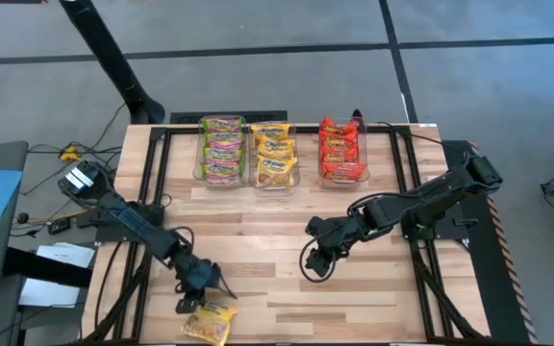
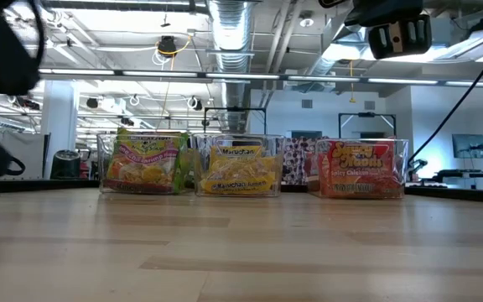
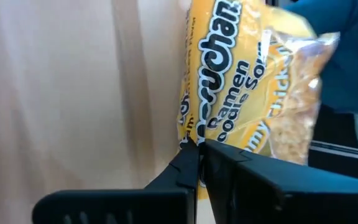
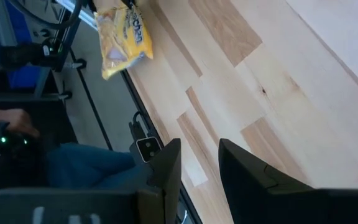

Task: Sort Maruchan noodles
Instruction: Put the yellow noodle pack into the middle transparent bin

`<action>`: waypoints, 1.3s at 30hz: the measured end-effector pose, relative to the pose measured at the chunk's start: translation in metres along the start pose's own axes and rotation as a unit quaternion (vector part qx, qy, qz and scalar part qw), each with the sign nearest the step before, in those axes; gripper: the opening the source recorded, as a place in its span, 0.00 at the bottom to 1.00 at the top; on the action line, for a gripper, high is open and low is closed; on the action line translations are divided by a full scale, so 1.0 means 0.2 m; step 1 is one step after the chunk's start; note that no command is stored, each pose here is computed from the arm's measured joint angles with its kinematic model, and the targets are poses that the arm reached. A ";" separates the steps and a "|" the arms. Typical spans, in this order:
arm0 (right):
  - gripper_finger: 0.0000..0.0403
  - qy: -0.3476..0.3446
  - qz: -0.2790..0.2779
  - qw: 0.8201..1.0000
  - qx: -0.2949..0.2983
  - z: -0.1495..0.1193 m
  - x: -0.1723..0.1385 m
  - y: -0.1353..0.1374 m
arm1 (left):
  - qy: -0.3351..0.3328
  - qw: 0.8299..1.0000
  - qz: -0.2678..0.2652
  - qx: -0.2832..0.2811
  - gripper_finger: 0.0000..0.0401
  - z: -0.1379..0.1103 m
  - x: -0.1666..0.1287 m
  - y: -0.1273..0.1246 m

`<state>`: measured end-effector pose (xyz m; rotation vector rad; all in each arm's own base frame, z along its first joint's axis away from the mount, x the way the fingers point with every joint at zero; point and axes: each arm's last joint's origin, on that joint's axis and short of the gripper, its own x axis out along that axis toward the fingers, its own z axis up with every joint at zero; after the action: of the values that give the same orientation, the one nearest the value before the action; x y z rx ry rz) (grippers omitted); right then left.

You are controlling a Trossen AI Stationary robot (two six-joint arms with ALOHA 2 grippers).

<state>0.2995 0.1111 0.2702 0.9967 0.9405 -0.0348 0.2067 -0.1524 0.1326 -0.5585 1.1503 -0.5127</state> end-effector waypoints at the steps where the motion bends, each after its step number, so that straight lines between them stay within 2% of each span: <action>1: 0.33 -0.005 -0.002 1.000 0.003 0.00 0.00 0.00 | -0.003 1.000 -0.003 0.002 0.00 0.02 -0.01 0.02; 7: 0.33 -0.015 -0.006 1.000 0.018 0.01 0.00 0.00 | -0.031 0.999 -0.023 0.011 0.00 0.14 -0.08 0.11; 13: 0.33 -0.016 -0.007 1.000 0.002 0.01 0.00 -0.01 | -0.076 0.996 -0.031 0.042 0.00 0.30 -0.17 0.15; 18: 0.33 -0.021 -0.011 0.997 -0.067 0.02 0.00 -0.01 | -0.114 0.991 -0.027 0.065 0.00 0.40 -0.24 0.17; 22: 0.33 -0.021 -0.013 0.988 -0.150 0.02 0.00 -0.01 | -0.131 0.988 -0.014 0.079 0.00 0.46 -0.28 0.18; 25: 0.33 -0.023 -0.016 0.982 -0.186 0.03 0.00 -0.01 | -0.145 0.986 -0.006 0.087 0.00 0.50 -0.31 0.18; 33: 0.34 -0.051 -0.036 0.980 -0.187 0.07 -0.01 -0.03 | -0.176 0.978 0.012 0.111 0.00 0.59 -0.38 0.17; 39: 0.44 -0.062 -0.041 0.982 -0.174 0.12 -0.02 -0.06 | -0.172 0.973 0.047 0.143 0.00 0.66 -0.44 0.13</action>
<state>0.3080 0.0853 0.2700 0.6253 0.8378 -0.0021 0.3042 -0.0578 0.2171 -0.3248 0.7513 -0.4681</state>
